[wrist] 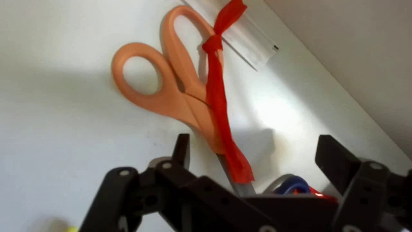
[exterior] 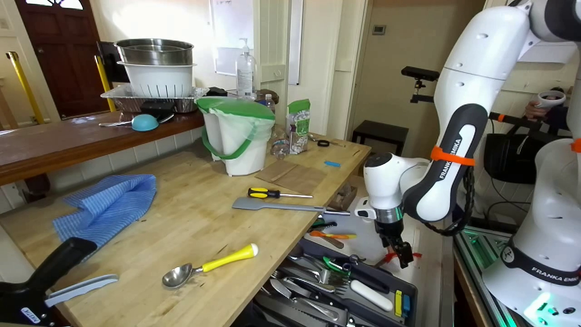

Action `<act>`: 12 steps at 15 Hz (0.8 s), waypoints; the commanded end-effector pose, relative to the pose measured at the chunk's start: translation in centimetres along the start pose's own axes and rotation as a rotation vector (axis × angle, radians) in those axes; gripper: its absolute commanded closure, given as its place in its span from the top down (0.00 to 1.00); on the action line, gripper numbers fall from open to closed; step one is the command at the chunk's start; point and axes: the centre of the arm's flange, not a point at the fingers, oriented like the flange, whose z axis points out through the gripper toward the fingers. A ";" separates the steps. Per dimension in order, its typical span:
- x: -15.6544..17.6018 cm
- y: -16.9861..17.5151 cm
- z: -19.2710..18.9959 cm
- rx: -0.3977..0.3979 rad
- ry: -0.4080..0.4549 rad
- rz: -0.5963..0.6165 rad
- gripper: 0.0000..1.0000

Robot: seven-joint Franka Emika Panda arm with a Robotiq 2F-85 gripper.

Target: Take the scissors out of the drawer

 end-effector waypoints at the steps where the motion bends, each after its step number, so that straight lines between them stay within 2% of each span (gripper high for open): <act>1: -4.1 -1.1 3.0 -0.010 -0.011 0.092 1.00; 2: -4.3 -0.6 3.4 -0.015 -0.011 0.101 1.00; 7: -4.2 0.1 2.1 -0.078 0.066 0.003 1.00; 8: -1.2 2.4 2.1 -0.051 0.041 0.033 1.00; 10: -1.2 2.5 2.0 -0.053 0.045 0.031 1.00; 12: -1.2 2.5 2.7 -0.088 0.043 -0.044 1.00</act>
